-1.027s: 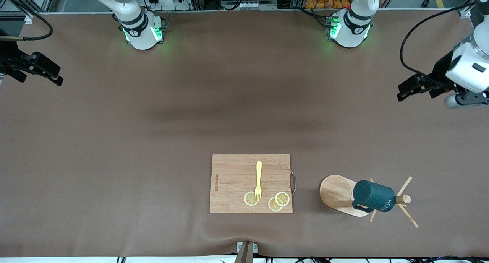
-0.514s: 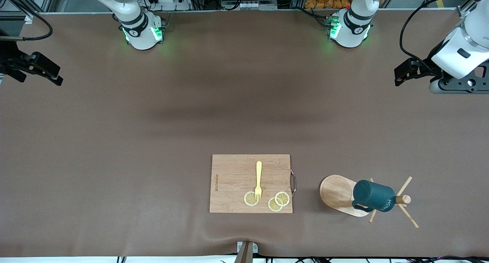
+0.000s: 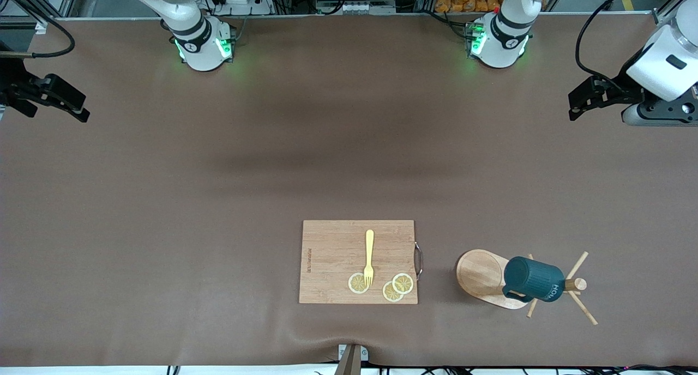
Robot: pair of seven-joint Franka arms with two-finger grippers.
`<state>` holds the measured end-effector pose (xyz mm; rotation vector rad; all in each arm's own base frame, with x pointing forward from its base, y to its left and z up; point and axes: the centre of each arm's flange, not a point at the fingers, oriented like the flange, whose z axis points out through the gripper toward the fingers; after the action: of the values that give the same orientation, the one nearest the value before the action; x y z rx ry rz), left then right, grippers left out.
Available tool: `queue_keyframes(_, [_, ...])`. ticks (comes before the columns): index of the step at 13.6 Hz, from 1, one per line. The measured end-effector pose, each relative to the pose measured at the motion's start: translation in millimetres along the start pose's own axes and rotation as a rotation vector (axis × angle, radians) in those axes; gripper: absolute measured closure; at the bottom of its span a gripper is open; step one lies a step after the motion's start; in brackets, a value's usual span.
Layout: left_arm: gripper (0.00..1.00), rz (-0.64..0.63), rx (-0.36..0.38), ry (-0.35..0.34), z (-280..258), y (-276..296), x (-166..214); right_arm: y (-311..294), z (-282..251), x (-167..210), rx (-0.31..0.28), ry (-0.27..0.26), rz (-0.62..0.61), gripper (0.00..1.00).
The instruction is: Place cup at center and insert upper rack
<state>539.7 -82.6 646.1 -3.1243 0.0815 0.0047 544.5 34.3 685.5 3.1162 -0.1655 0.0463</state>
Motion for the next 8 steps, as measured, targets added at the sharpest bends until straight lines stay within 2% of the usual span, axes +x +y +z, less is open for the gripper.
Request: queue_keyframes(8, [0.0,0.021,-0.001,-0.014,7.5,11.3,3.1,2.0,-0.2,0.6,0.0,0.002,0.004,0.0])
